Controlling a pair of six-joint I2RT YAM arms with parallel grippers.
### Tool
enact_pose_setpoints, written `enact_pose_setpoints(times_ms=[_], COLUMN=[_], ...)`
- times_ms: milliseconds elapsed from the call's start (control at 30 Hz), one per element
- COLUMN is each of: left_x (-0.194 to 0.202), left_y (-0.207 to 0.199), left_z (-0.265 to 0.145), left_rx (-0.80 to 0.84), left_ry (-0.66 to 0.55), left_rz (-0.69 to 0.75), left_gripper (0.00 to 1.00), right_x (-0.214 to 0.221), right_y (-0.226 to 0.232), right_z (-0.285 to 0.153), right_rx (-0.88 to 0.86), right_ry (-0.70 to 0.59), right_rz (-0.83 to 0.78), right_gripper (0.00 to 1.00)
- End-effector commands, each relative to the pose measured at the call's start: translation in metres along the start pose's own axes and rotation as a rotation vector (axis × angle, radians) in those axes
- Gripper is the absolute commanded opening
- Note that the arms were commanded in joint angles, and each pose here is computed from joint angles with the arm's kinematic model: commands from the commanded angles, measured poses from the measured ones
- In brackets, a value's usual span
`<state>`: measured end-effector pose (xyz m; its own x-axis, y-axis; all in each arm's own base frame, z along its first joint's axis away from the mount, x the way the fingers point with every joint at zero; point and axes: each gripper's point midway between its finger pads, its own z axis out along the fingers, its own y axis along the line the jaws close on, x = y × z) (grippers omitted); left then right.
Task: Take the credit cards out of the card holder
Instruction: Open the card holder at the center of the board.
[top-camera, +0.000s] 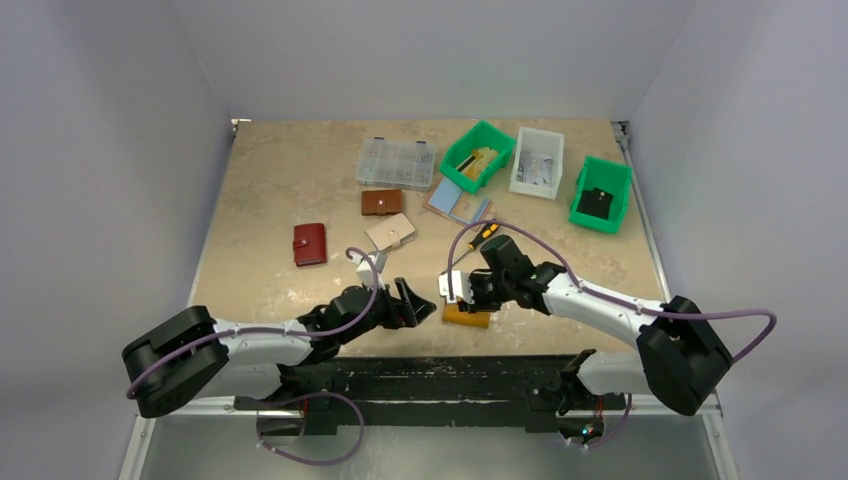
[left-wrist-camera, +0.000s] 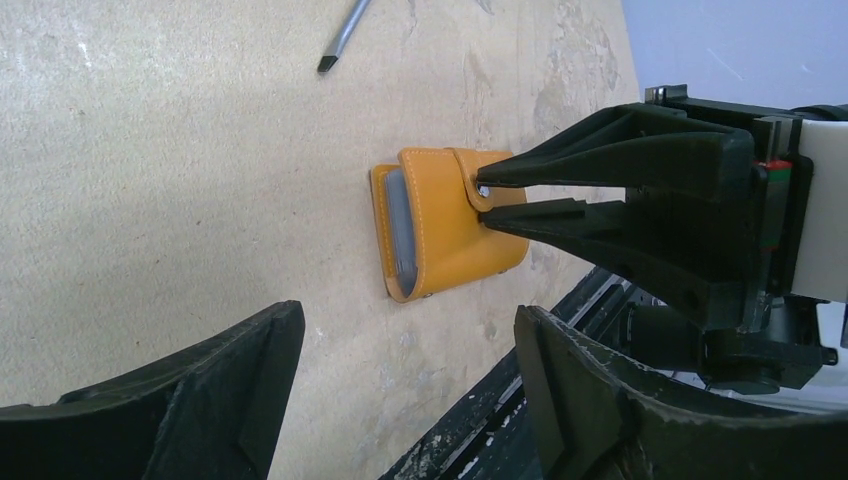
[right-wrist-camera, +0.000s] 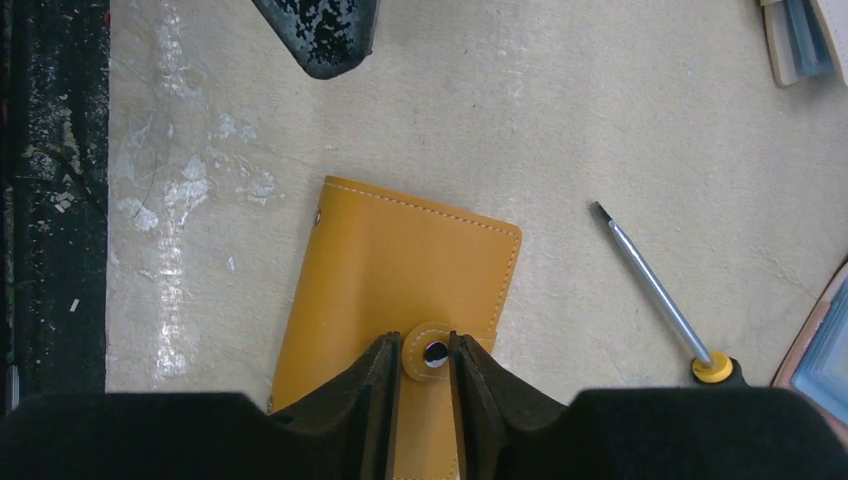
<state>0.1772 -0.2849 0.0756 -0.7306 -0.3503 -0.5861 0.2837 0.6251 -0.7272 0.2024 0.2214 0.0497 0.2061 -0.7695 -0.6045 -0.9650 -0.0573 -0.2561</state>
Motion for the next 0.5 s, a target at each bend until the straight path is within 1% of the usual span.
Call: enact_pose_setpoints(times_ms=[0, 67, 233, 267, 467], left_x=[-0.003, -0.002, 0.005, 0.007, 0.010], left_y=[-0.011, -0.010, -0.004, -0.002, -0.006], left_z=[0.002, 0.003, 0.007, 0.007, 0.014], left_rx=[0.057, 0.054, 0.045, 0.043, 0.068], left_ry=[-0.014, -0.010, 0.004, 0.009, 0.014], left_rz=[-0.016, -0.017, -0.016, -0.017, -0.018], left_gripper=[0.81, 0.81, 0.80, 0.79, 0.77], right_x=[-0.002, -0.001, -0.005, -0.008, -0.029], right_y=[-0.007, -0.007, -0.010, -0.011, -0.012], right_z=[0.002, 0.003, 0.001, 0.001, -0.010], right_rx=[0.017, 0.016, 0.022, 0.024, -0.010], right_ry=[0.011, 0.019, 0.012, 0.006, -0.035], right_rz=[0.008, 0.012, 0.025, 0.030, 0.069], right_gripper=[0.28, 0.21, 0.01, 0.00, 0.00])
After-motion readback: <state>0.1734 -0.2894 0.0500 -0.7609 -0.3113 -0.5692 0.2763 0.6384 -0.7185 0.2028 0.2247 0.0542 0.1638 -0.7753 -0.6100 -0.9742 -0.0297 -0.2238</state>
